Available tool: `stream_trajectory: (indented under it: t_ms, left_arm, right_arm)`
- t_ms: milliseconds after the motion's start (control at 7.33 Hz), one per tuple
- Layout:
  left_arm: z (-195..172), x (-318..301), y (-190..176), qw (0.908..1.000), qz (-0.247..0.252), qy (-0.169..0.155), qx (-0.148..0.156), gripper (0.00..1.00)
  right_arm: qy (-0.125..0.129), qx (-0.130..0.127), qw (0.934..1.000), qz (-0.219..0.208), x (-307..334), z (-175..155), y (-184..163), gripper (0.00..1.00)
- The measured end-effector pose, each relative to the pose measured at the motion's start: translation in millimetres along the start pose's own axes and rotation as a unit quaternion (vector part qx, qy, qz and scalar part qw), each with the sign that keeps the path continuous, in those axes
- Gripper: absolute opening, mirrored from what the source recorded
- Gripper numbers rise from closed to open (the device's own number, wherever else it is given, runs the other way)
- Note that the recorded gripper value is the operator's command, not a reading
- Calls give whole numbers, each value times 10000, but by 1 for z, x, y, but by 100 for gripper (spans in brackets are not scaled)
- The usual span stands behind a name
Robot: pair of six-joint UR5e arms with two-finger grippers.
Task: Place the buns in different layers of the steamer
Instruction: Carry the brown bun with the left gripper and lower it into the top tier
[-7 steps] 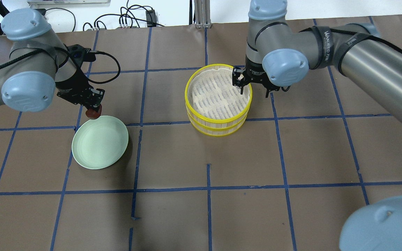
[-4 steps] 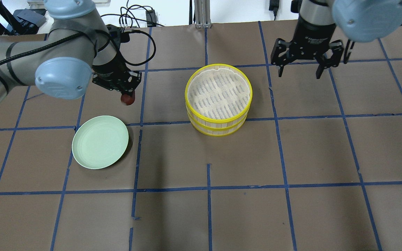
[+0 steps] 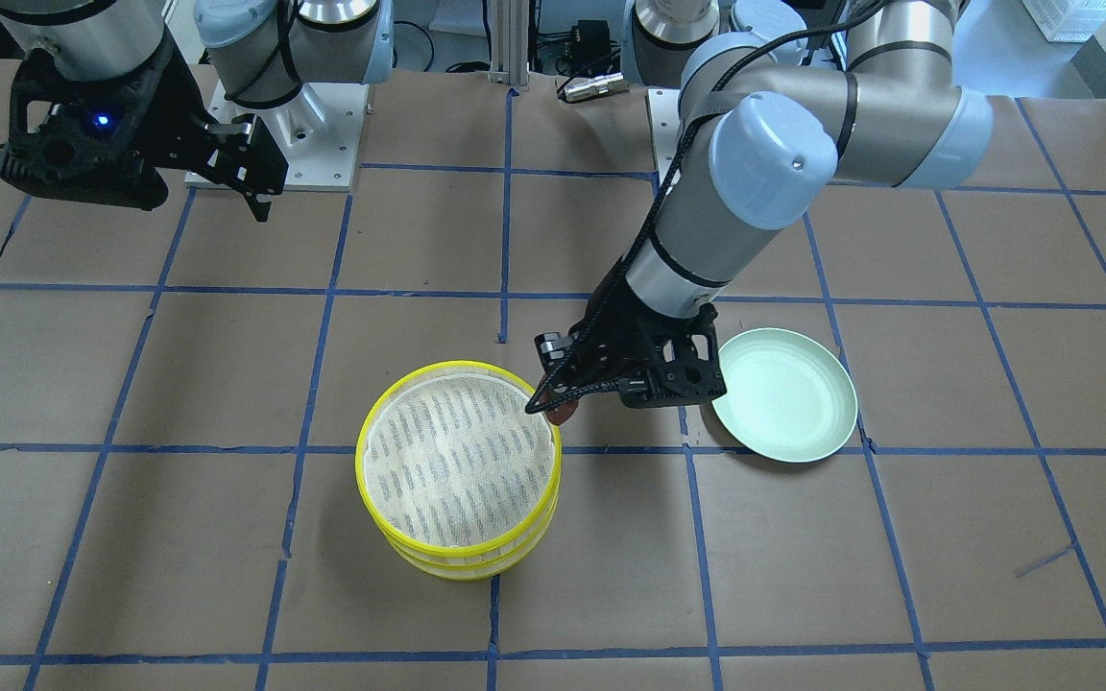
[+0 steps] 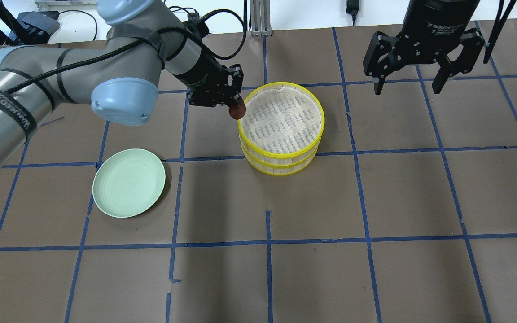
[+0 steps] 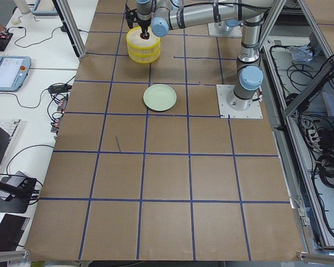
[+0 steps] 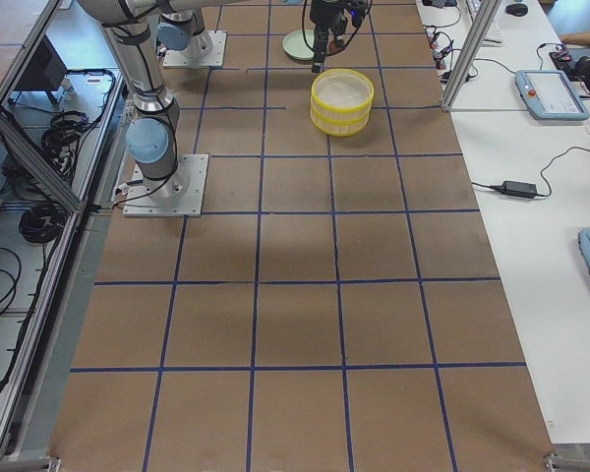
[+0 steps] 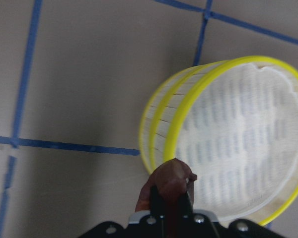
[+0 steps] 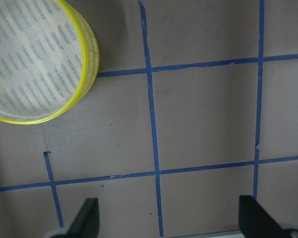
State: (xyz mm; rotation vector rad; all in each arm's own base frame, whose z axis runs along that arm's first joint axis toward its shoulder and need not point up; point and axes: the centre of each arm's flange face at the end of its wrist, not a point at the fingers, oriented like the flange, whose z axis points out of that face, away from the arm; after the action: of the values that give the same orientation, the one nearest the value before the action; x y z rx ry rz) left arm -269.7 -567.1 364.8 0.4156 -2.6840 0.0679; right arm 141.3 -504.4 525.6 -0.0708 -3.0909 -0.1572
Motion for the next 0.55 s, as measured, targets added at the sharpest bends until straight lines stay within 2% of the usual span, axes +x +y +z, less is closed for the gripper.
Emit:
stream_trajectory:
  t_ms: [136,273,545]
  left_arm:
    - [21,15,4,9997,-156,194,27,99]
    - [37,23,4,9993,-201,293,75,100]
    - [48,28,2,9990,-207,376,121,100]
  right_arm:
    - [-13,182,9998,-75,0,2,-4,100]
    - [-38,355,9993,-110,-1,2,-7,100]
    - [-63,388,9992,-125,-2,10,-9,100]
